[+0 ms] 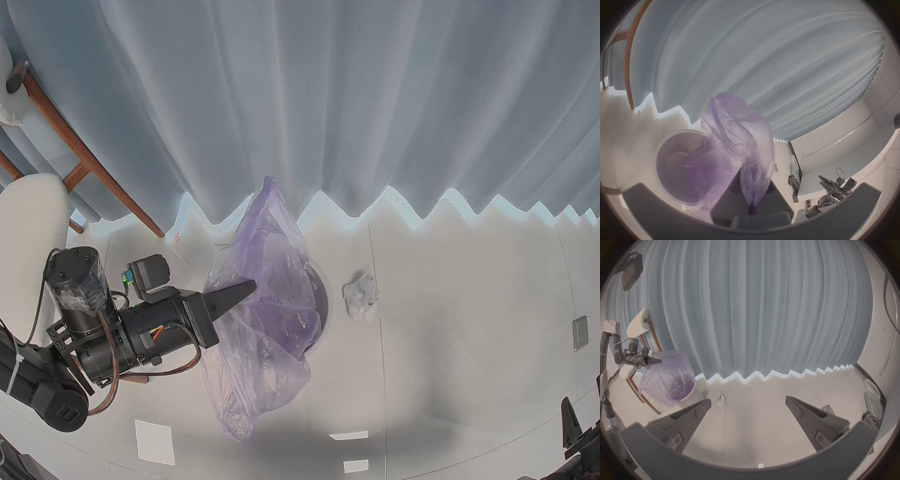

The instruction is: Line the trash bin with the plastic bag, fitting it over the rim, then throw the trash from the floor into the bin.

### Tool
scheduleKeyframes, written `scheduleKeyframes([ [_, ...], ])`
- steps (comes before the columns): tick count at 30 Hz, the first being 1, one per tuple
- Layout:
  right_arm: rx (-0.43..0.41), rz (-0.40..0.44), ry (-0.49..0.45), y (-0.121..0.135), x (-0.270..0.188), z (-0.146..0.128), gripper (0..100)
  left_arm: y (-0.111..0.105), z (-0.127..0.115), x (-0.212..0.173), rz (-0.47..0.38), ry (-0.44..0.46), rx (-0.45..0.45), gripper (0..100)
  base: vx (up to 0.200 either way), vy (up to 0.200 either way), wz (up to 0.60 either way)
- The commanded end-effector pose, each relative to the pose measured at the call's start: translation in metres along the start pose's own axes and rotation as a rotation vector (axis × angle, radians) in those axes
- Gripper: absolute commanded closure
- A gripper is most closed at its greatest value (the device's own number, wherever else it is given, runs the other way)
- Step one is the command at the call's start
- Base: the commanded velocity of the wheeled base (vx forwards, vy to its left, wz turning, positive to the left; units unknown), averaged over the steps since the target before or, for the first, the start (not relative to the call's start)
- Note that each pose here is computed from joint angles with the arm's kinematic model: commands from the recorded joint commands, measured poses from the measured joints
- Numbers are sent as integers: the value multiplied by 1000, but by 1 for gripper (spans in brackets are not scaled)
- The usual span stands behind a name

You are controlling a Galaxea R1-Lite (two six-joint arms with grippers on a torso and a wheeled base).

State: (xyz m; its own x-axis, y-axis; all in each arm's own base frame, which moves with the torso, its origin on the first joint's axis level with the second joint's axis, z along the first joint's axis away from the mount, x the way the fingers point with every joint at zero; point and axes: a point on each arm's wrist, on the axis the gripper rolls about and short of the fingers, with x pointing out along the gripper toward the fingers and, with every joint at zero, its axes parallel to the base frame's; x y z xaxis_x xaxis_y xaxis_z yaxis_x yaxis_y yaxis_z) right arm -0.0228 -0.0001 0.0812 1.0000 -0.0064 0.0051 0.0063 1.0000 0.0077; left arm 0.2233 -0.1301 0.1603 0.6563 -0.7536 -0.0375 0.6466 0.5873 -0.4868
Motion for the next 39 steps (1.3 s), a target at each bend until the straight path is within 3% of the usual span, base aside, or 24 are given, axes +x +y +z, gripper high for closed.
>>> scheduleKeyframes([
  [1, 0, 0, 1, 0, 0, -5, 0, 0, 0, 0, -2, 1, 0, 100, 0, 0, 0],
  [25, 0, 0, 1, 0, 0, -5, 0, 32, -14, 11, 97, 53, -30, 100, 0, 0, 0],
  [39, 0, 0, 1, 0, 0, -5, 0, 58, 30, -3, 163, -157, 36, 100, 0, 0, 0],
])
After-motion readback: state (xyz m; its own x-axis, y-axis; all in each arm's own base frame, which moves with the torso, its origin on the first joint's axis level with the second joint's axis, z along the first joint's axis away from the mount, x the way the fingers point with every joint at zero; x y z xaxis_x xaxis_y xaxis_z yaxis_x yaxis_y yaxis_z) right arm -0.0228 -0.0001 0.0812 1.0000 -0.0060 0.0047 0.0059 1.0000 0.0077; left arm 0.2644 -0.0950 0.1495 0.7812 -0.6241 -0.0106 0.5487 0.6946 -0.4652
